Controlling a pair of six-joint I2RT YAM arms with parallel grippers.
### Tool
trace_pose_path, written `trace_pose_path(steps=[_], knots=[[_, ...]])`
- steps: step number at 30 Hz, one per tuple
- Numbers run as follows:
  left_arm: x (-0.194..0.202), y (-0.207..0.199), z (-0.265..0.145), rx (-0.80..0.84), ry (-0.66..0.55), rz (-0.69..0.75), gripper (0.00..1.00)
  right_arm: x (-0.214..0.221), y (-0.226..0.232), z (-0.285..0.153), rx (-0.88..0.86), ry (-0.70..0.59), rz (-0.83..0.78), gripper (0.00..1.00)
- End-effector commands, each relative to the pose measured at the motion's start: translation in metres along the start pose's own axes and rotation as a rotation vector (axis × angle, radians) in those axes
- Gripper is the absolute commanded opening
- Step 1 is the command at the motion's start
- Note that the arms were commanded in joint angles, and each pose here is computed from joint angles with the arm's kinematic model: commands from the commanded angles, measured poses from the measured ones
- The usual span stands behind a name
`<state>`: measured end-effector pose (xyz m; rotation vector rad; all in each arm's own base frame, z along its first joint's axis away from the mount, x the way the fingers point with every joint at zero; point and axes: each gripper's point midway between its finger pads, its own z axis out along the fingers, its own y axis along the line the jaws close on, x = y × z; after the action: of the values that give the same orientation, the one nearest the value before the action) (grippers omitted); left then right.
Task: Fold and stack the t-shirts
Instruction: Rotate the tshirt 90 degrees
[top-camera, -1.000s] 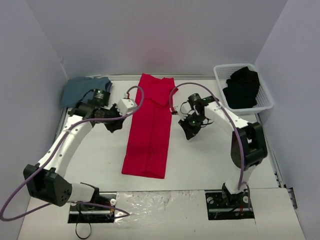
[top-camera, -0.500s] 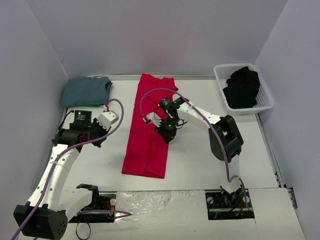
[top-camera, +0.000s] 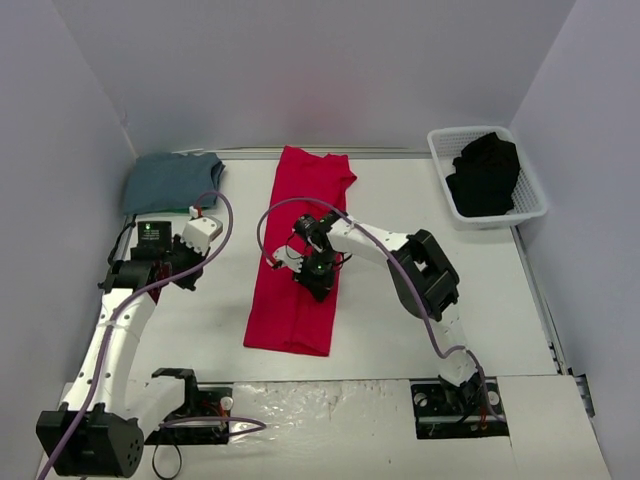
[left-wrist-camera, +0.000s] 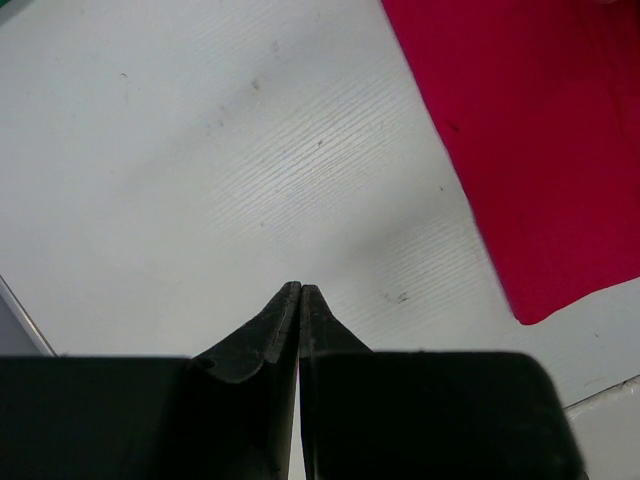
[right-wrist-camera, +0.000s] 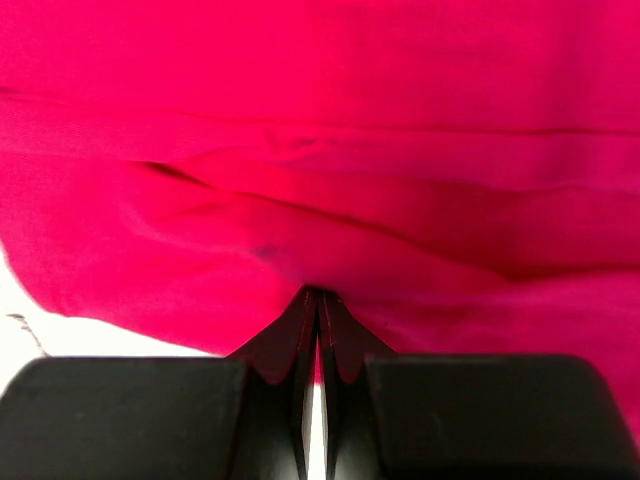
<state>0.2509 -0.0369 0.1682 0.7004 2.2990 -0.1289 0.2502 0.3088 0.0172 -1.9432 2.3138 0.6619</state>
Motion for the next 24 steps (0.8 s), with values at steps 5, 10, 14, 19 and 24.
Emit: trace_pose_path(steps=[5, 10, 14, 19, 24], knots=[[-0.010, 0.003, -0.001, 0.000, -0.035, -0.013, 0.02, 0.036, -0.008, 0.023, -0.001, 0.116, 0.028, 0.00], [-0.011, 0.001, 0.000, 0.014, -0.044, -0.008, 0.02, 0.049, -0.021, 0.029, 0.006, 0.140, 0.053, 0.00], [-0.012, 0.000, 0.001, 0.021, -0.044, -0.010, 0.02, 0.061, -0.044, 0.025, 0.024, 0.122, 0.118, 0.00], [-0.011, 0.001, 0.004, 0.023, -0.035, -0.016, 0.02, 0.071, -0.070, 0.019, 0.053, 0.106, 0.176, 0.00], [-0.012, 0.001, 0.003, 0.023, -0.042, -0.012, 0.02, 0.073, -0.086, 0.009, 0.078, 0.080, 0.203, 0.00]])
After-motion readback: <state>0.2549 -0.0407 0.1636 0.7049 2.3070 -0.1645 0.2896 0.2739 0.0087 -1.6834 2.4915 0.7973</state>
